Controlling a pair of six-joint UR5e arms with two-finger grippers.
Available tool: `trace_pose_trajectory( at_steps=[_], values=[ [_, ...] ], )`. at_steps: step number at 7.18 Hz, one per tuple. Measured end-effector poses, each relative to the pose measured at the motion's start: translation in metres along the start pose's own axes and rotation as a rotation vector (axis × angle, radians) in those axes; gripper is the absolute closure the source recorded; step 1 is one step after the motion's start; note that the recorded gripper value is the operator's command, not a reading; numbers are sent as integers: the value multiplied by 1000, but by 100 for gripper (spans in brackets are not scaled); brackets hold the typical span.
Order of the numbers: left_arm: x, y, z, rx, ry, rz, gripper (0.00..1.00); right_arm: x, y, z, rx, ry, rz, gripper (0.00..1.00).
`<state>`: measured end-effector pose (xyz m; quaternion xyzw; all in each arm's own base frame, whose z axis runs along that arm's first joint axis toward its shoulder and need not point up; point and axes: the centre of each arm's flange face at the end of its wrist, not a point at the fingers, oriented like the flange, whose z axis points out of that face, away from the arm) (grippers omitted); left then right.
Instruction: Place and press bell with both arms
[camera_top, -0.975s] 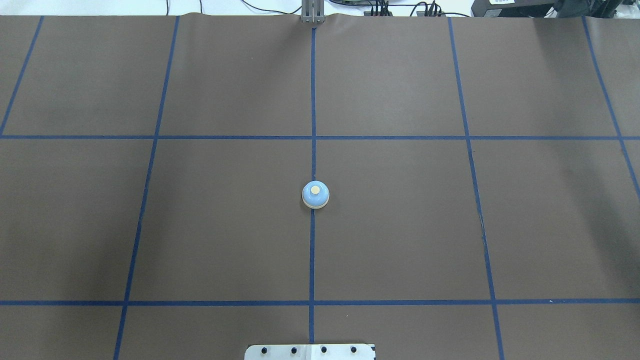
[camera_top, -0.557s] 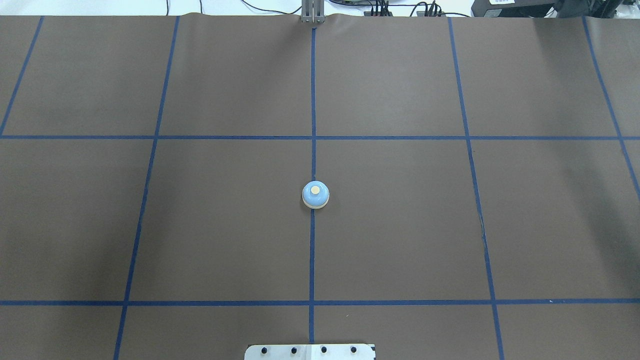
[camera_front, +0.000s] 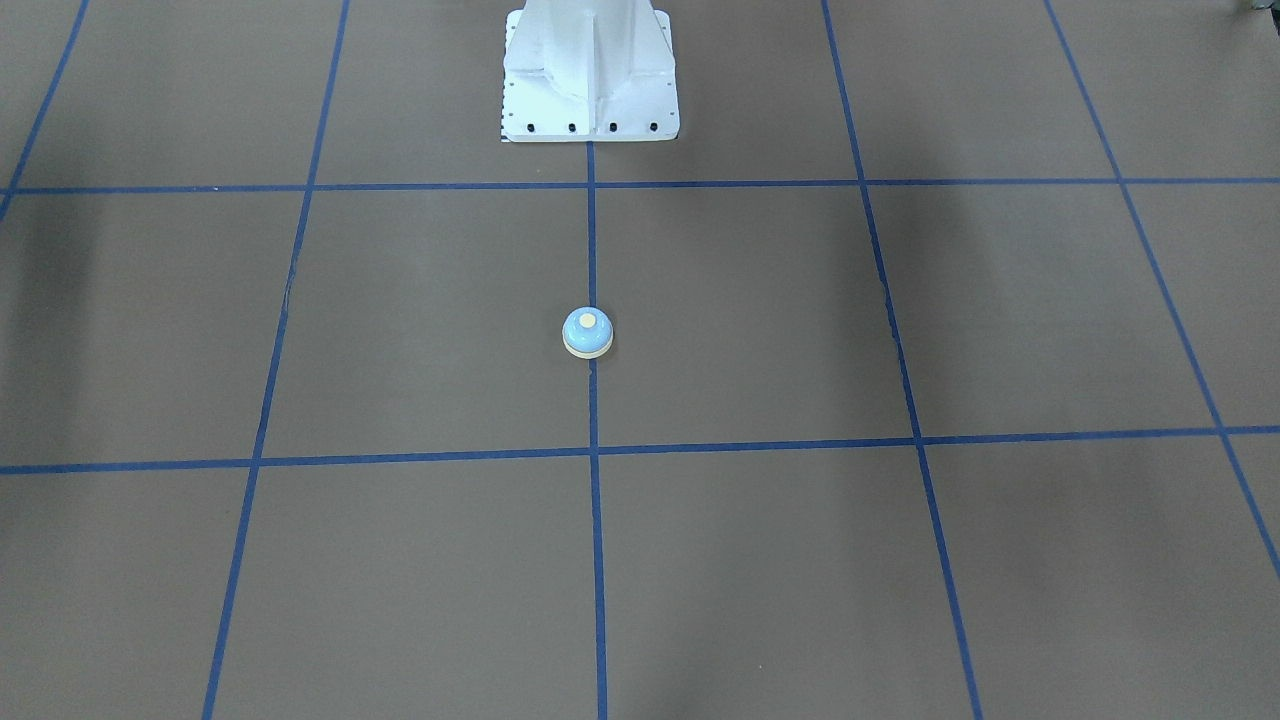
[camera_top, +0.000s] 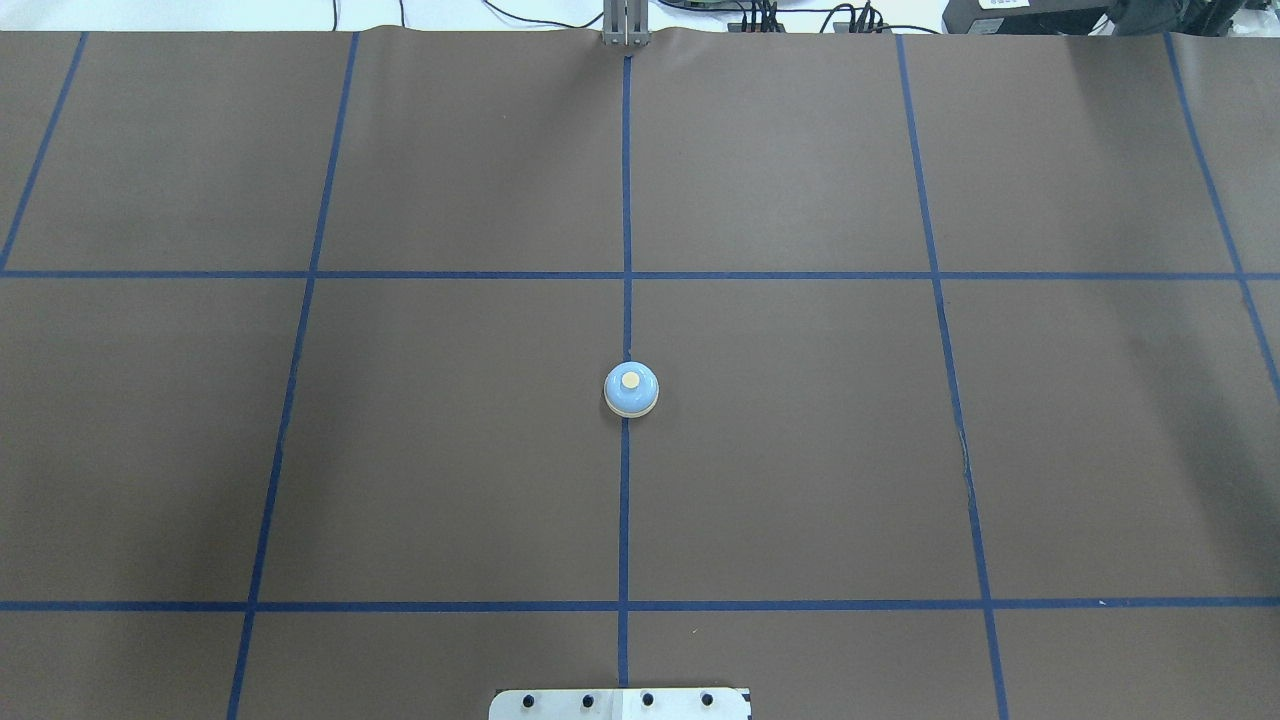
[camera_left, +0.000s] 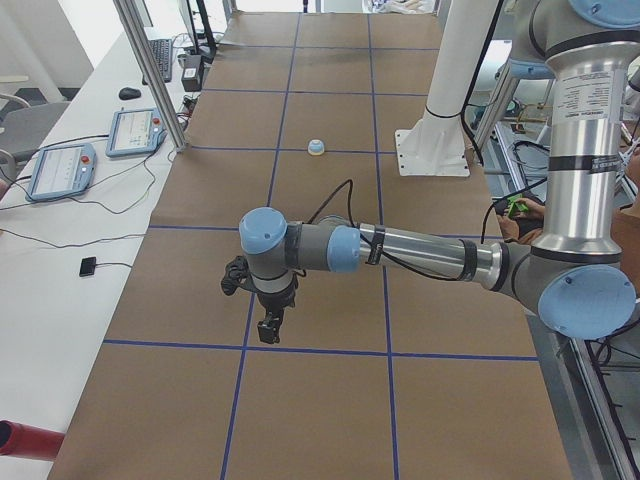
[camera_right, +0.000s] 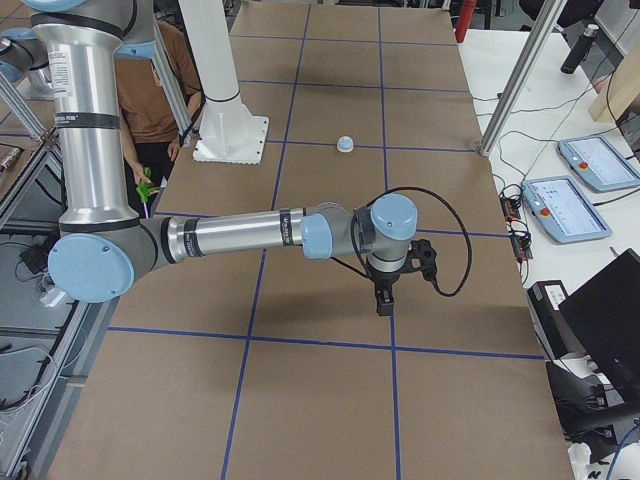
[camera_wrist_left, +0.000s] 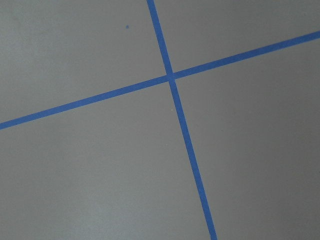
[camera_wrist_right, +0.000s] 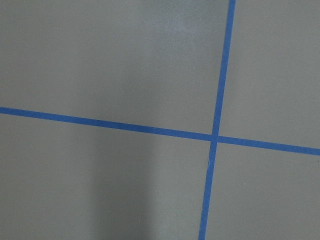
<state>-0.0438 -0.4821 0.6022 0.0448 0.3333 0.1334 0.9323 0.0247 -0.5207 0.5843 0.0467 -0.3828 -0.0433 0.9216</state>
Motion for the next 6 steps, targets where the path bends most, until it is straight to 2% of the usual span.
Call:
trace_pose_trajectory(
  at_steps=[6],
  values=[
    [0, 1, 0, -1, -8, 1, 0, -2, -5, -1, 3, 0, 0, 0]
  ],
)
